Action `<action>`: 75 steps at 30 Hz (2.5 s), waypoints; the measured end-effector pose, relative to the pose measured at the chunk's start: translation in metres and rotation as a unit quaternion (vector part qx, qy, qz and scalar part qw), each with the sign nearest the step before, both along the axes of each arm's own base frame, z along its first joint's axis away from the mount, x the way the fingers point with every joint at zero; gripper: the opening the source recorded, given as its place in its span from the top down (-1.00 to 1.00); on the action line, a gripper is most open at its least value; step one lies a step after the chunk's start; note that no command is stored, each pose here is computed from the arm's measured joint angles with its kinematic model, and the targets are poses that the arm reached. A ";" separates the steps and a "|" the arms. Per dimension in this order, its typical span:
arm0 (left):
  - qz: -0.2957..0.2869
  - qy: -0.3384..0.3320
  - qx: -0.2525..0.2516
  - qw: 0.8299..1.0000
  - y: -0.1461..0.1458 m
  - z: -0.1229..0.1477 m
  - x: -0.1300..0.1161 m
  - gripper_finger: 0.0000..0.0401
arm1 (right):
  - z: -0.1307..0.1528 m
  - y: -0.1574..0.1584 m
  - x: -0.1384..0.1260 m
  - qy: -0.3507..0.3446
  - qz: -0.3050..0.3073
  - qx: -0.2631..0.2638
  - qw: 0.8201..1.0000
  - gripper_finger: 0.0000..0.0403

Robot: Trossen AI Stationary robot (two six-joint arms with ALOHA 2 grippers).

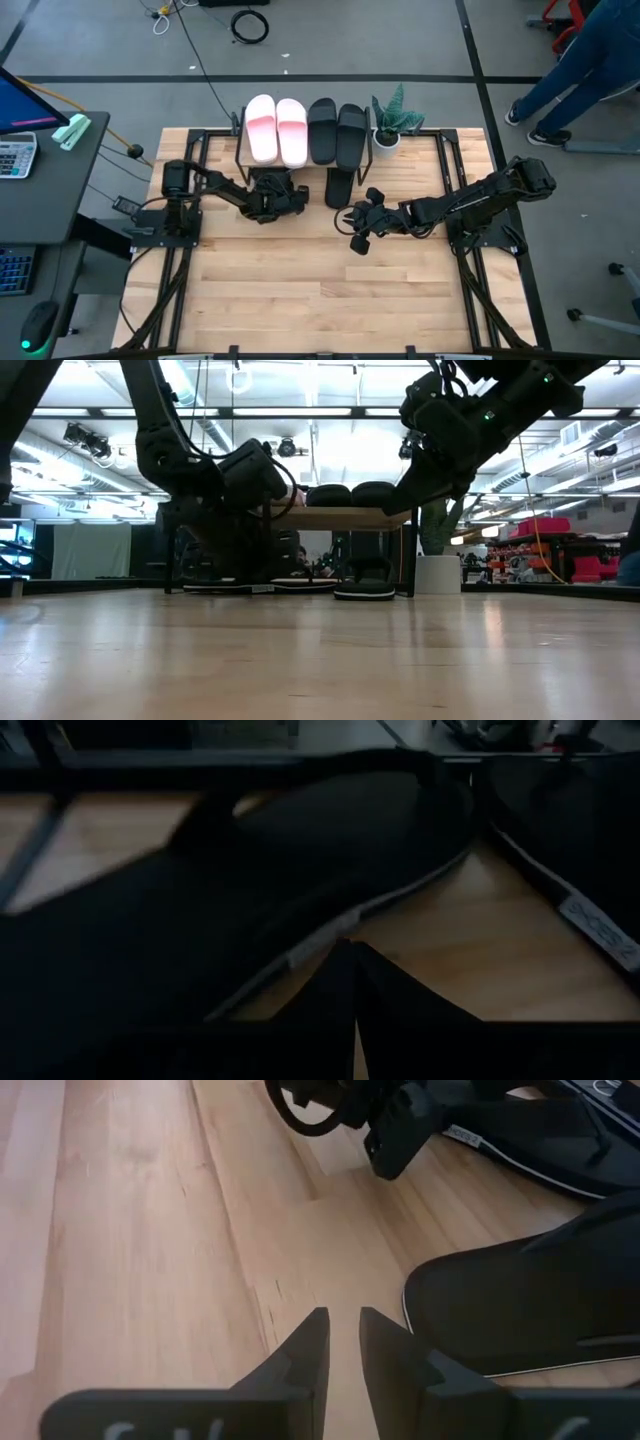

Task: Pick and place slides into the shelf
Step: Adjust the left black slipper under the shelf, then return to Home Position

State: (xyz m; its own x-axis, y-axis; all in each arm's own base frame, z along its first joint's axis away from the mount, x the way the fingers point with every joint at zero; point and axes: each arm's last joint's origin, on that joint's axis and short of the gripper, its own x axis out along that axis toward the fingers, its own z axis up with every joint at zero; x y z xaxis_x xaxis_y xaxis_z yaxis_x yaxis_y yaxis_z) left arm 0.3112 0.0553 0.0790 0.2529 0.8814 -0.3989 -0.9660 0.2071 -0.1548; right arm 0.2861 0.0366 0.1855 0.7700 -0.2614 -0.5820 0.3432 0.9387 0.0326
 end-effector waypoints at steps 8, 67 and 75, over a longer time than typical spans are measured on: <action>0.011 0.056 0.024 0.998 0.016 0.001 -0.004 0.98 | 0.000 0.000 0.000 0.004 0.009 -0.012 1.000 0.68; 0.014 0.071 0.092 0.993 0.019 -0.008 0.007 0.99 | 0.000 -0.004 0.000 0.006 0.003 -0.013 1.000 0.68; -0.024 0.058 0.055 0.997 0.025 -0.010 0.008 0.99 | 0.000 -0.004 0.000 0.007 0.006 -0.018 1.000 0.68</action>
State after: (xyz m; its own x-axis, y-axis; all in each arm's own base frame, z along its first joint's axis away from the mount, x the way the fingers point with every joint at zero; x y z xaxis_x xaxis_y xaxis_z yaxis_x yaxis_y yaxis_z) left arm 0.3190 0.0803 0.0688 0.2530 0.9093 -0.3304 -0.9648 0.2625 -0.0164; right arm 0.2865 0.0322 0.1853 0.7646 -0.2734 -0.5836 0.3330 0.9429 -0.0054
